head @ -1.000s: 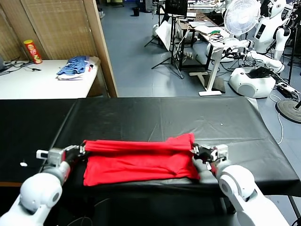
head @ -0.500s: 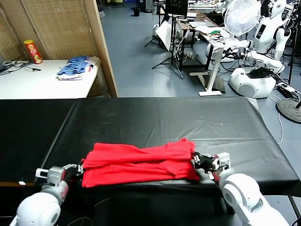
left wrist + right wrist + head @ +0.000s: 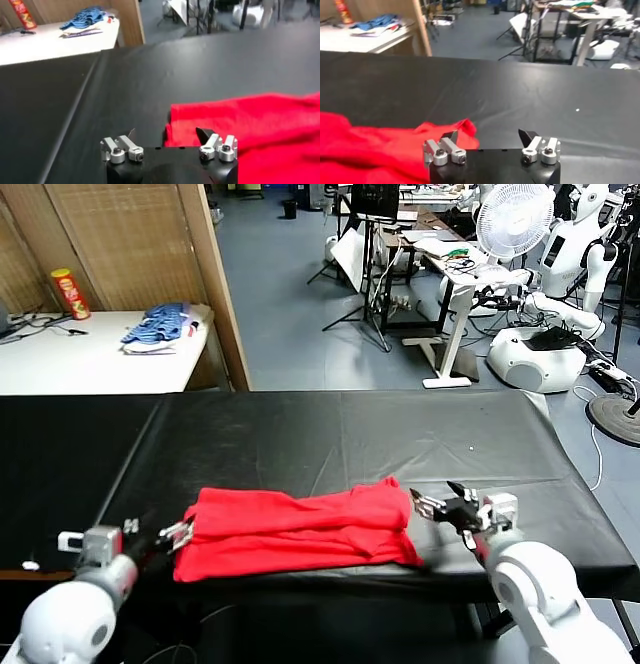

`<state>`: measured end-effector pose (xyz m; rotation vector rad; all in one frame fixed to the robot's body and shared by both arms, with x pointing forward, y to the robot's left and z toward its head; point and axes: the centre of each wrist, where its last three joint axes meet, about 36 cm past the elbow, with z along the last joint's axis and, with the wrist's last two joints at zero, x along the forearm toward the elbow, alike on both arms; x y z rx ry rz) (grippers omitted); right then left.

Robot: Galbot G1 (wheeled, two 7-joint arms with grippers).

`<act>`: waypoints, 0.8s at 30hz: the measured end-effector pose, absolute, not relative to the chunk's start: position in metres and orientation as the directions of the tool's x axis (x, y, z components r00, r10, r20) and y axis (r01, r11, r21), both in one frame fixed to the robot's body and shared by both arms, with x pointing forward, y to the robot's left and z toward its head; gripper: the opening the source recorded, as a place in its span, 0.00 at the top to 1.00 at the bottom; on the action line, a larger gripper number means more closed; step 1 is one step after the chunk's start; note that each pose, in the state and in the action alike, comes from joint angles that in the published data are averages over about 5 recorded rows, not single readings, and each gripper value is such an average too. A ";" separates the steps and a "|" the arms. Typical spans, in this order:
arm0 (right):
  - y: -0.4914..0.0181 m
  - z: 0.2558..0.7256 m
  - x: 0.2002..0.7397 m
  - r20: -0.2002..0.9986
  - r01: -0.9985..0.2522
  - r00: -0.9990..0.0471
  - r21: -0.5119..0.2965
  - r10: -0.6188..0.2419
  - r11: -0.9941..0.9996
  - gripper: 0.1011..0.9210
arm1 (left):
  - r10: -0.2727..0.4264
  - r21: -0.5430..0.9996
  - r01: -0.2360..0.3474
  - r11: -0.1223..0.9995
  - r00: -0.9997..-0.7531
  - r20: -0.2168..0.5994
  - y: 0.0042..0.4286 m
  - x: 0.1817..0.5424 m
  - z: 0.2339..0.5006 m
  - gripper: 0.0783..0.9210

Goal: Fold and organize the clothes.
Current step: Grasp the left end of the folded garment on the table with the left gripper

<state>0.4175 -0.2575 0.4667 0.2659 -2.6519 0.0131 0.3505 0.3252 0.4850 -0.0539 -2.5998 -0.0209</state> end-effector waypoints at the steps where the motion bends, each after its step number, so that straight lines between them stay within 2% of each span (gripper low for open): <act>1: -0.253 0.463 0.422 0.459 -0.195 -0.868 0.040 -0.191 0.980 0.15 | 0.044 -0.015 0.042 0.999 -0.857 0.514 0.325 0.357 0.483 0.15; 11: -0.223 0.432 0.445 0.491 -0.217 -0.844 0.056 -0.216 0.975 0.15 | 0.094 -0.138 0.022 0.990 -0.839 0.537 0.335 0.405 0.460 0.16; 16: -0.219 0.423 0.446 0.503 -0.213 -0.837 0.063 -0.215 0.975 0.15 | 0.113 -0.165 0.021 0.986 -0.817 0.565 0.340 0.412 0.444 0.31; 20: -0.217 0.418 0.446 0.506 -0.207 -0.836 0.064 -0.211 0.976 0.16 | 0.106 -0.165 0.010 0.986 -0.806 0.582 0.341 0.413 0.435 0.37; 24: -0.214 0.412 0.446 0.500 -0.191 -0.843 0.061 -0.196 0.980 0.33 | 0.095 -0.157 0.002 0.988 -0.808 0.581 0.340 0.412 0.431 0.53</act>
